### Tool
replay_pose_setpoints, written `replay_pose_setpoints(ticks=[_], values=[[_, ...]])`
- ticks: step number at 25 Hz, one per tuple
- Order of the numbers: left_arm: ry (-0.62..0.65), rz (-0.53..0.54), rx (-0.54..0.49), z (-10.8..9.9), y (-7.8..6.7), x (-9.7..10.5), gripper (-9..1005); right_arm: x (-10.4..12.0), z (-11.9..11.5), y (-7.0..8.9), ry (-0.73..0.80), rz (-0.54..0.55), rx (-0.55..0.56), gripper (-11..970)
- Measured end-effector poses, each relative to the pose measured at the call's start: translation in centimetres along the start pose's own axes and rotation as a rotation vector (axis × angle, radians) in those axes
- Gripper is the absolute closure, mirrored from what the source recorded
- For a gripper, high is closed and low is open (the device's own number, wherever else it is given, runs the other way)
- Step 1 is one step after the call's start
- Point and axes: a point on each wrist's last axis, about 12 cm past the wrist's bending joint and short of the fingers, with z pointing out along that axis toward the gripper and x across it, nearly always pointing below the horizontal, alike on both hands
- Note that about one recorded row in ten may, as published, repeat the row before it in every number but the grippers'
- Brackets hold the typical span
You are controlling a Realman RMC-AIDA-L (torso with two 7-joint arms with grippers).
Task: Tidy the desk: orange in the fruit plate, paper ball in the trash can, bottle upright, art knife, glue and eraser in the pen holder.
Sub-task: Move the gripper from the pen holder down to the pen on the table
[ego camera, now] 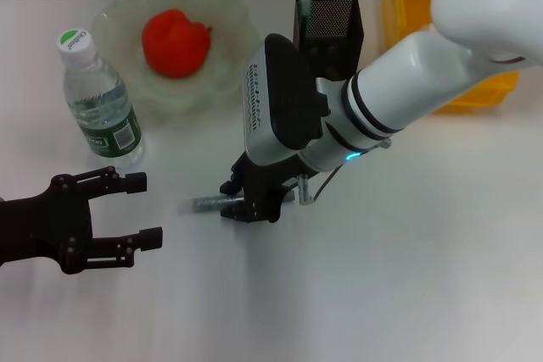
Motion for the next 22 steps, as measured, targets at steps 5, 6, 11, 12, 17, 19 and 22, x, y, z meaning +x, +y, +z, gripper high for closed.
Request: replay_pose_setpoints(ticks=[5,6,11,12,17,19,22], values=[[0.0,0.002,0.0,0.0,0.0,0.0,140,-0.07,0.02,-0.02,-0.005,0.004,0.003,709],[0.0,0.002,0.0,-0.01,0.0,0.0,140,-0.08,0.02,-0.03,-0.006,0.005,0.003,713],[0.0,0.003,0.0,-0.01,0.0,0.0,140,-0.06,0.02,-0.02,-0.007,0.006,0.004,743],[0.0,0.004,0.0,0.0,0.01,0.0,140,-0.06,0.02,-0.02,-0.007,0.006,0.004,750],[0.001,0.005,0.0,0.02,0.04,-0.04,140,-0.01,0.04,0.01,-0.006,0.006,0.004,786],[0.0,0.006,0.0,0.05,0.07,-0.07,140,0.0,0.04,0.01,-0.007,0.01,0.004,800],[0.0,0.006,0.001,0.05,0.07,-0.08,140,-0.16,-0.04,-0.03,-0.02,0.023,0.004,822]])
